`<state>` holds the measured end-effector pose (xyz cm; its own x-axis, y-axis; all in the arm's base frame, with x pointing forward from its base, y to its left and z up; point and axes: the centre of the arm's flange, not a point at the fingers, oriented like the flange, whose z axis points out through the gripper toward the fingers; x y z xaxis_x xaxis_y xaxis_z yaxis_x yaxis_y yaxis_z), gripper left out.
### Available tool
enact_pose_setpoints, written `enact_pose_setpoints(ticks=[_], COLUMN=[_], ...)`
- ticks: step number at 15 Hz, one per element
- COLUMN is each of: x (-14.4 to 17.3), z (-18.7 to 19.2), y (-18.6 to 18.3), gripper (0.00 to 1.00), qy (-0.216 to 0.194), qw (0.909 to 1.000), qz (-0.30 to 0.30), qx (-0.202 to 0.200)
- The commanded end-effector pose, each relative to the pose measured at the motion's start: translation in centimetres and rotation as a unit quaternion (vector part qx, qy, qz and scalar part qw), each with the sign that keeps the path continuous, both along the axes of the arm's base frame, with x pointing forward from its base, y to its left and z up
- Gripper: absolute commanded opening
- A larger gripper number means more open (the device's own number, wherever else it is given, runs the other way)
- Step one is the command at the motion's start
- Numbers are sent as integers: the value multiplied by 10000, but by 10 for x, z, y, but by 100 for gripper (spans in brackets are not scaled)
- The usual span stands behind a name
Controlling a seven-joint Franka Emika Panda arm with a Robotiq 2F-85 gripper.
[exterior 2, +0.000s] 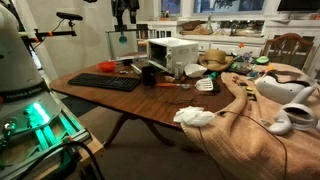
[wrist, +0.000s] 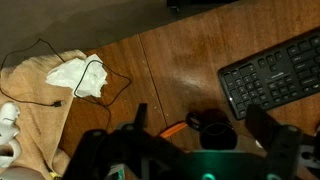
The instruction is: Put the black cup on the oven grill
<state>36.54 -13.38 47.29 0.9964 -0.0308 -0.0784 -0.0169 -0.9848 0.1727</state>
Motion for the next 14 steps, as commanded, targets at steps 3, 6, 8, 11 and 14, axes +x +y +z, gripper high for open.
enact_pose_setpoints(ticks=[3, 6, 8, 11, 14], x=[0, 0, 4, 24, 34], z=[0, 0, -2, -9, -22], y=[0, 0, -2, -14, -16], gripper=[100, 100, 100, 100, 100], qy=[0, 0, -148, -497, -626], qw=[10000, 10000, 9998, 9924, 9788], qz=[0, 0, -35, 1126, 1952], qx=[0, 0, -111, 4, 56])
